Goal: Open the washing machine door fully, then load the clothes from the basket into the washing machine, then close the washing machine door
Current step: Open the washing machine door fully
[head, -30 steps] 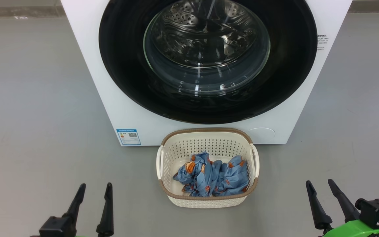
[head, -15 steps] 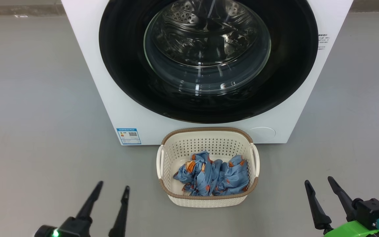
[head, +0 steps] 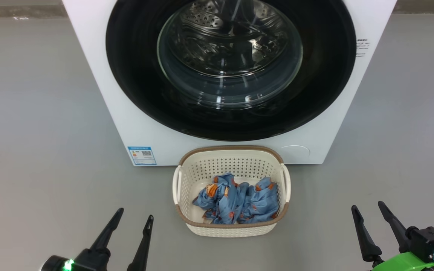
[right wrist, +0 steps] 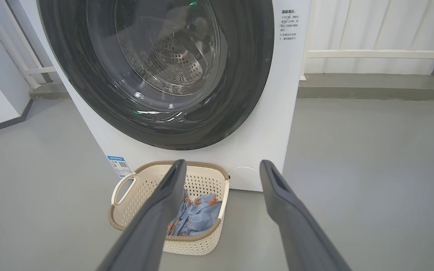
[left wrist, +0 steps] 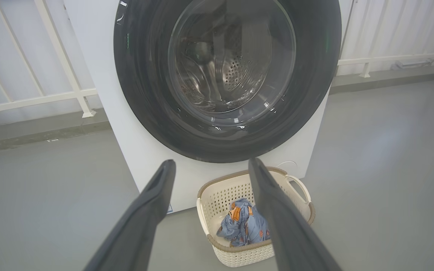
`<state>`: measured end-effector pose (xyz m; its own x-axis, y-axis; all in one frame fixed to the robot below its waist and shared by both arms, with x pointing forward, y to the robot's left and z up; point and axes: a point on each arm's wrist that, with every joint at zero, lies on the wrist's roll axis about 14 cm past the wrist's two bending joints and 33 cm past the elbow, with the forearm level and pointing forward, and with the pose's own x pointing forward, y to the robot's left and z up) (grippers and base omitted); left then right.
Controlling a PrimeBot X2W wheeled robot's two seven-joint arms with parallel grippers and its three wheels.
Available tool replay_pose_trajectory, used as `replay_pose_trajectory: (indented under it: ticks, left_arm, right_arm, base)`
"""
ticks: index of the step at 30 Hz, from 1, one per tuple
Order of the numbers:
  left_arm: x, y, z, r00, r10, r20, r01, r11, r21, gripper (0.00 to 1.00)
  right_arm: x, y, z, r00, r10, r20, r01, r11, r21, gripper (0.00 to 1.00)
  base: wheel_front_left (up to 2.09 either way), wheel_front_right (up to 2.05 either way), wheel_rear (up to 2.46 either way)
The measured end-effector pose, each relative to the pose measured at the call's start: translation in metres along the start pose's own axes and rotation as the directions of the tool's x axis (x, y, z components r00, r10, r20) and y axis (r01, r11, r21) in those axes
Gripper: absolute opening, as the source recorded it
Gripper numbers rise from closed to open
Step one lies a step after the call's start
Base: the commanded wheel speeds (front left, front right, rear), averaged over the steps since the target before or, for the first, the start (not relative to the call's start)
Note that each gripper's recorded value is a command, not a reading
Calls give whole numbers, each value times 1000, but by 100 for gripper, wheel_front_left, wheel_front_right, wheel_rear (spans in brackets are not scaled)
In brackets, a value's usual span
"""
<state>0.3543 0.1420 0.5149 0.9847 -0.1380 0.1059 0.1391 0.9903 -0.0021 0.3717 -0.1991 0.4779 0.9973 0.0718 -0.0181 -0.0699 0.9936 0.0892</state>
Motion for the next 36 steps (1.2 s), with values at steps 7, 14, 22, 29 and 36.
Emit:
replay_pose_trajectory:
  ticks: [7,14,22,29,36]
  left_arm:
    - [0,0,-2,1000,1,-6,-1,1000,-1,100]
    - [2,0,-5,1000,0,-14,0,1000,-3,100]
    - [4,2,2,1000,9,10,-8,998,-61,100]
    - [4,8,4,1000,21,18,-20,998,-65,100]
    - [3,8,6,1000,18,23,-16,998,-66,100]
  right_arm:
    - [1,0,-1,1000,0,-3,0,1000,1,100]
    - [2,-1,-2,1000,-3,-7,3,1000,0,100]
    - [2,-2,-2,1000,-7,-5,7,1000,-2,100]
    - [2,-3,-2,1000,-7,-5,7,1000,-4,100]
    - [2,-2,-1,1000,-4,-2,4,1000,-8,100]
  base:
    - [114,114,-228]
    - [123,123,-246]
    - [122,120,-242]
    - [84,74,-159]
    - [27,27,-53]
